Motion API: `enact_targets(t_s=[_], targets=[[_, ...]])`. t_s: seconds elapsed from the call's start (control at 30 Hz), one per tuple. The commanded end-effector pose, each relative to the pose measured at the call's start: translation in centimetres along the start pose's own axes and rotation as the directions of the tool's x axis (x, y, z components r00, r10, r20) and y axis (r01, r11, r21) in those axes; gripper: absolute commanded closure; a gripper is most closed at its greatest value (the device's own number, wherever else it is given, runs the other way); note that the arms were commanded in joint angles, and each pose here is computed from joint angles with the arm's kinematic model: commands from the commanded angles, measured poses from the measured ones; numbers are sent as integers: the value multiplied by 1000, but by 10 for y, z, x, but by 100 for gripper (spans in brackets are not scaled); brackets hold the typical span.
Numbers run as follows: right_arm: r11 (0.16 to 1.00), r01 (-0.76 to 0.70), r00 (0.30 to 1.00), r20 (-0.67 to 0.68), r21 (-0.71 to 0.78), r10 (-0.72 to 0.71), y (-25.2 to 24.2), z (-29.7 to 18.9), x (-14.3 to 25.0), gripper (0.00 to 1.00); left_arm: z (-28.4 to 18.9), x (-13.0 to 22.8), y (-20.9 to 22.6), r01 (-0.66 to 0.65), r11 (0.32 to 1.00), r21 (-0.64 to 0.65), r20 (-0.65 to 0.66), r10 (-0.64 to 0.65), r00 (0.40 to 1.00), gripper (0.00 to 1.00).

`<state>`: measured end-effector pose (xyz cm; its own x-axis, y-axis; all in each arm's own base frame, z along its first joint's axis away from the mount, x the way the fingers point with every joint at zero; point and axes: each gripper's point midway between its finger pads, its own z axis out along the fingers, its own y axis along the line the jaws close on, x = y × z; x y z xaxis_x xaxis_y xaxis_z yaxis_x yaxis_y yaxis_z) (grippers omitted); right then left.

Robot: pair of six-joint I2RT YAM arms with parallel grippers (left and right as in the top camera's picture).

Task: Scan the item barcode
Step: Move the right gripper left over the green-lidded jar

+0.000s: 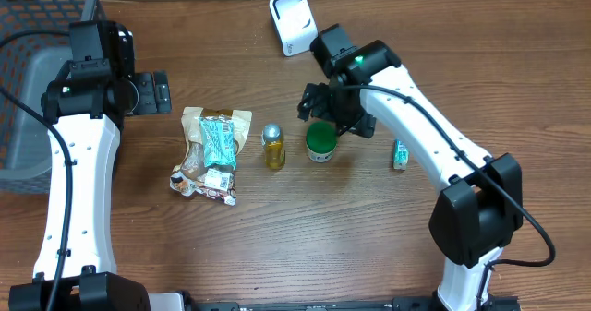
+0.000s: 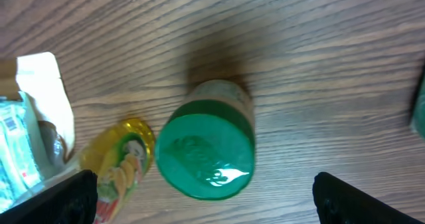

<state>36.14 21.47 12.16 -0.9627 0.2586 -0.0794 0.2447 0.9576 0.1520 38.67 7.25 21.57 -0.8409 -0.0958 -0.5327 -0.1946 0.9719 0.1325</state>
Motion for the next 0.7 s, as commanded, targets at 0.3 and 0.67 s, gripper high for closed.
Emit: enact_targets(t_s=[0.3,0.67], targets=[[991,-136,990,26,8,136,8,-4,9,0,-11,-10,3,-12,1000,-6,41,12,999,1],[979,-197,980,1,48,197,5,16,10,0,-11,-10,3,-12,1000,-6,41,12,999,0]])
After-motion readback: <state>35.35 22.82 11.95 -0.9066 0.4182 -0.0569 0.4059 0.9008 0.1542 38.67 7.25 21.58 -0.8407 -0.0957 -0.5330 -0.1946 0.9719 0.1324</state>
